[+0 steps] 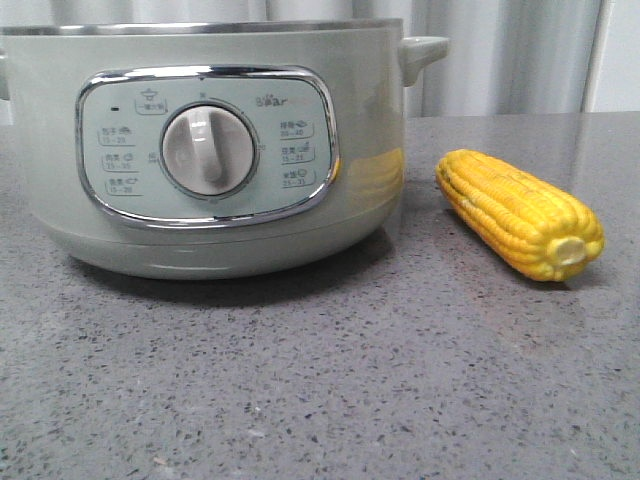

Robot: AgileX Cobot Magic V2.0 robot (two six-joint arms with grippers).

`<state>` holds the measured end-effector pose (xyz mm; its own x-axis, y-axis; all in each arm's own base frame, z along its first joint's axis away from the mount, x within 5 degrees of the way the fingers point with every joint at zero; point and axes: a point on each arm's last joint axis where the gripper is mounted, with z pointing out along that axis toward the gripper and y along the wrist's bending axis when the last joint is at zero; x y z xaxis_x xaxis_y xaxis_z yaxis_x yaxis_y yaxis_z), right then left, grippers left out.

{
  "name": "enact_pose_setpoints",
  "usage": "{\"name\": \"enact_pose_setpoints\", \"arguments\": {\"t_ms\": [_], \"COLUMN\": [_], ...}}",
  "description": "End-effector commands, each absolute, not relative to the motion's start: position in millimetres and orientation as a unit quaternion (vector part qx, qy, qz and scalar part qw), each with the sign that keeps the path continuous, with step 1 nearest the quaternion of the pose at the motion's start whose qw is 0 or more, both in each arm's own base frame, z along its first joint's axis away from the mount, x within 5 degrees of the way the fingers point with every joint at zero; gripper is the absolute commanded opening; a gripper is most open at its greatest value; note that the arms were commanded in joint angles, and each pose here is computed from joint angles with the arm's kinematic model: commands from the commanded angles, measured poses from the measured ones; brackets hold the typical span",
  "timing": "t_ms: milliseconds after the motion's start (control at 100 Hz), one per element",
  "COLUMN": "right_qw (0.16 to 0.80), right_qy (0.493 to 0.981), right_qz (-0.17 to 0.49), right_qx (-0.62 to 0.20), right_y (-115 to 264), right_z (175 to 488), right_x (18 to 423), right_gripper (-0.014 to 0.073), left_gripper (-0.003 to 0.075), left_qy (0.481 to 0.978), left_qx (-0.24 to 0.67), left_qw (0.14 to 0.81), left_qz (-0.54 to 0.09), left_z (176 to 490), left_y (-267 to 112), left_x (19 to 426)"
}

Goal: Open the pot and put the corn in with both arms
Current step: 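Lift the glass lid off the pot with the left gripper, then set the glass lid on the table beside the pot, release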

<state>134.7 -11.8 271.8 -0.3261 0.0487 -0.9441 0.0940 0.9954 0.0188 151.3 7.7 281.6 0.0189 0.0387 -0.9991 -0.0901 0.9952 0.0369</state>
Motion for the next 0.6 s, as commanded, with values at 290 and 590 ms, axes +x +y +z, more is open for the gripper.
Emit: {"name": "enact_pose_setpoints", "arguments": {"t_ms": [290,590], "right_qw": [0.622,0.622], "right_qy": [0.781,0.781], "right_qz": [-0.025,-0.025], "right_qx": [0.042,0.042], "right_y": [-13.0,-13.0], "right_z": [290.5,290.5], "right_x": [139.1,139.1], "right_gripper": [0.0015,0.0015], "left_gripper": [-0.002,-0.002], "left_qy": [0.667,0.689], "left_qx": [0.006,0.006], "left_qw": [0.745,0.725], "left_qz": [0.019,0.019], "left_z": [278.2,254.2], "left_y": [-11.4,-17.4], "left_x": [182.2,206.1]}}
